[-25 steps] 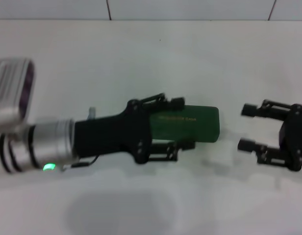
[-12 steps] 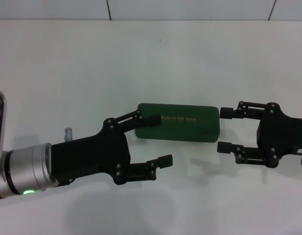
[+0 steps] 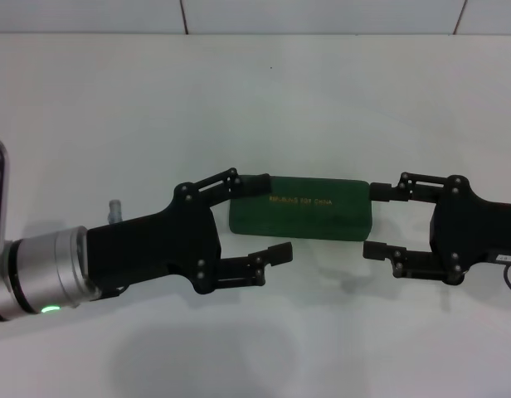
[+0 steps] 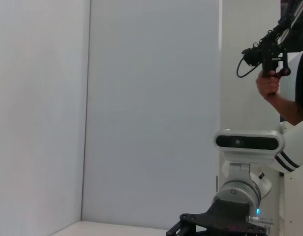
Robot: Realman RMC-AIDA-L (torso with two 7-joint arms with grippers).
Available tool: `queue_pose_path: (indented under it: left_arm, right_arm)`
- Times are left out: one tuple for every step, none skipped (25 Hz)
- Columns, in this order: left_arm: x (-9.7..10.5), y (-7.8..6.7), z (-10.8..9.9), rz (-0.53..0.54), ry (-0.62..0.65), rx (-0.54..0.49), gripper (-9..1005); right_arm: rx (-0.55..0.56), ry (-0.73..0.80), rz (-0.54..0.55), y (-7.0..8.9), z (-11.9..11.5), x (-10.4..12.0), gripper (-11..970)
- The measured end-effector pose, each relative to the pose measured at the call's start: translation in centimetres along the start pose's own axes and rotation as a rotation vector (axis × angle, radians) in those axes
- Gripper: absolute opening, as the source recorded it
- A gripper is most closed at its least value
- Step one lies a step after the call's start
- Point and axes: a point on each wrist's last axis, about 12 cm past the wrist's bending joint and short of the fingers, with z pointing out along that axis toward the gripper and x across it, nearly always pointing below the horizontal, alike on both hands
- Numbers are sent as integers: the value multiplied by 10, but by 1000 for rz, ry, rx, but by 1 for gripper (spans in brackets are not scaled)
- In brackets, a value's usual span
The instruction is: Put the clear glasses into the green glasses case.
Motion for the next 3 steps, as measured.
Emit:
queue_pose_path:
  left_arm:
    - [0,0,-1,1,0,-2,842]
    - [0,1,-1,2,1,-2,842]
    - [-1,1,-1,2,0,-3,842]
  right_arm:
    - [1,1,0,0,0,0,676]
    - [3,3,-2,0,0,0,676]
    - [5,5,-8,-1,0,1,676]
